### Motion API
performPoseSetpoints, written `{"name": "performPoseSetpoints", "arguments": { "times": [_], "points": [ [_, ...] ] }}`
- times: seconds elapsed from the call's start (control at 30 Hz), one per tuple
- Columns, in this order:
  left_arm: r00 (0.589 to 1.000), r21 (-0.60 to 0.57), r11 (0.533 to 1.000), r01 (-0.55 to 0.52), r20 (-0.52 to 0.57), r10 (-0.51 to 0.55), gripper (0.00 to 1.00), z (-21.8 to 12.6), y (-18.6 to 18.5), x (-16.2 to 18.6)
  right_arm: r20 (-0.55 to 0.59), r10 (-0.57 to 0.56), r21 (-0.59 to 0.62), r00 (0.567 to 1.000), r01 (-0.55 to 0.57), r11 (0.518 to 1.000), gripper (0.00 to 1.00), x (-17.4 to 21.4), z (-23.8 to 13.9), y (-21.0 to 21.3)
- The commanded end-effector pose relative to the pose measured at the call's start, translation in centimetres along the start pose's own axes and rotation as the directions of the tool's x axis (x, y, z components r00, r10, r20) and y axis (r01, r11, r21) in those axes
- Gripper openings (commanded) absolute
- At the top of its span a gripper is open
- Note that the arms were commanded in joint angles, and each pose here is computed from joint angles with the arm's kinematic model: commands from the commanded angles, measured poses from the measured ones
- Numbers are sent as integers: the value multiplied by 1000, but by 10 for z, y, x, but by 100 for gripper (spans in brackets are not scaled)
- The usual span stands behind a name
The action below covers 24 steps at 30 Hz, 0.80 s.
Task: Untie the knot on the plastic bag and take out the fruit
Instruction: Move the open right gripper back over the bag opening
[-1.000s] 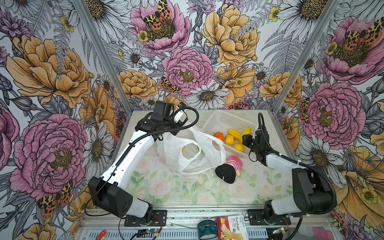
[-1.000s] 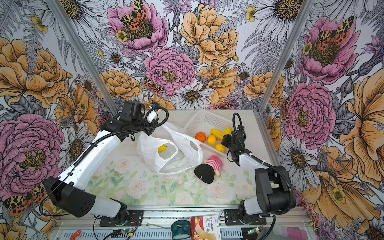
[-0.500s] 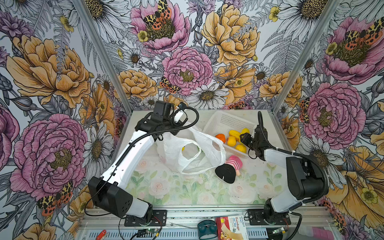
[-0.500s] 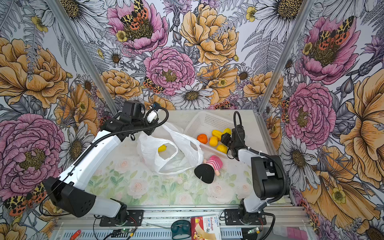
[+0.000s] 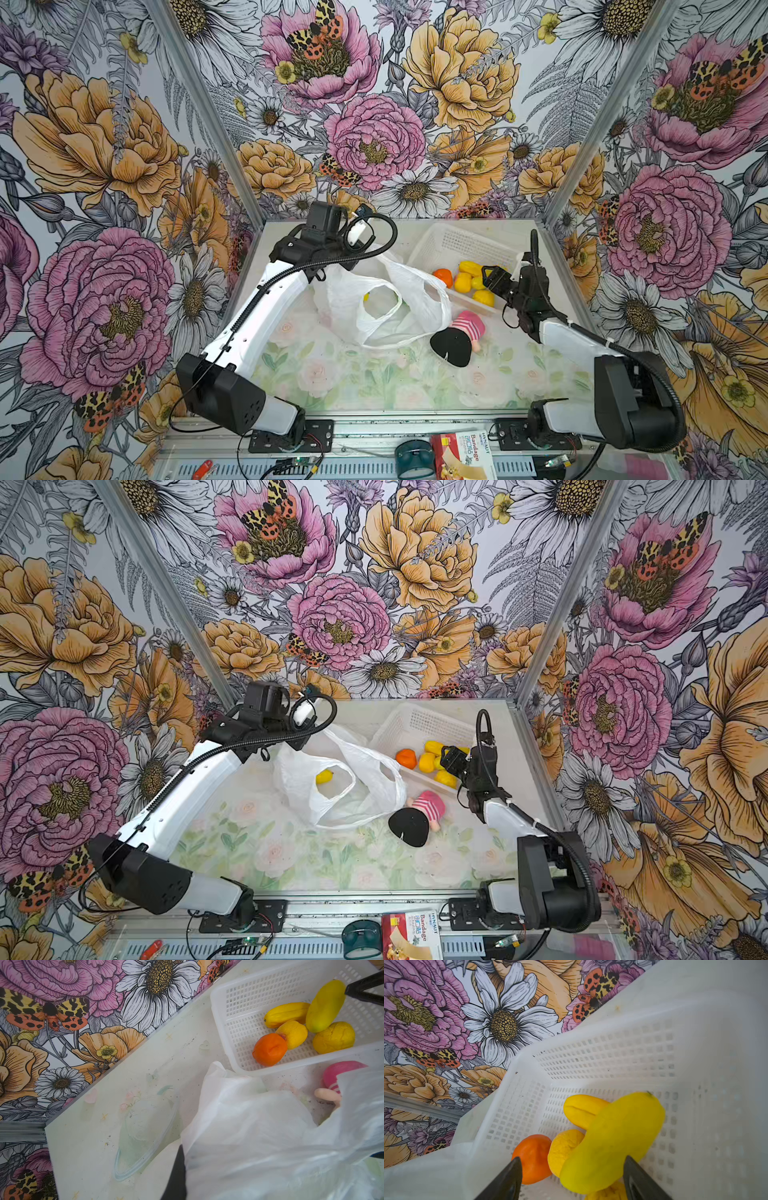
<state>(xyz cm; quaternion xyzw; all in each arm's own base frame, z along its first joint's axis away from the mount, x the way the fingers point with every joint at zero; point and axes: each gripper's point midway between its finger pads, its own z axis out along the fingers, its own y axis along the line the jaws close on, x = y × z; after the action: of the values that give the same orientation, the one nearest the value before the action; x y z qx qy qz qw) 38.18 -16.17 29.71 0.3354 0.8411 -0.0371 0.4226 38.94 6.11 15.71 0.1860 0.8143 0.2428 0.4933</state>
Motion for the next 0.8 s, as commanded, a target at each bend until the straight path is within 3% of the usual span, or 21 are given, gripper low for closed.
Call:
{"name": "performPoseSetpoints", "arguments": {
  "times": [0.0, 0.13, 0.3, 0.4, 0.6, 0.7, 0.77],
  "points": [
    [999, -8, 1000, 12, 34, -12, 0, -3, 4, -9, 112, -92, -4, 989, 93, 996, 77, -18, -23, 21],
    [999, -8, 1000, 12, 36, -12, 0, -4, 4, -10, 207, -159, -96, 965, 182, 979, 77, -23, -51, 54],
    [999, -9, 1000, 14, 32, -13, 0, -3, 4, -8, 322, -247, -300, 914, 346, 889, 56, -16, -89, 112],
    [999, -11, 1000, 14, 33, -14, 0, -3, 5, -9, 376, -307, -425, 874, 457, 781, 45, 1, -113, 150],
    [999, -12, 1000, 12, 34, -12, 0, -4, 5, -9, 450, -455, -602, 768, 637, 481, 31, 60, -155, 216],
    [999, -12, 1000, 13, 35, -13, 0, -4, 5, -9, 455, -558, -634, 694, 693, 345, 28, 96, -161, 239],
    [999, -11, 1000, 14, 34, -13, 0, -4, 5, -9, 464, -632, -657, 622, 720, 226, 23, 129, -163, 253]
  ]
}}
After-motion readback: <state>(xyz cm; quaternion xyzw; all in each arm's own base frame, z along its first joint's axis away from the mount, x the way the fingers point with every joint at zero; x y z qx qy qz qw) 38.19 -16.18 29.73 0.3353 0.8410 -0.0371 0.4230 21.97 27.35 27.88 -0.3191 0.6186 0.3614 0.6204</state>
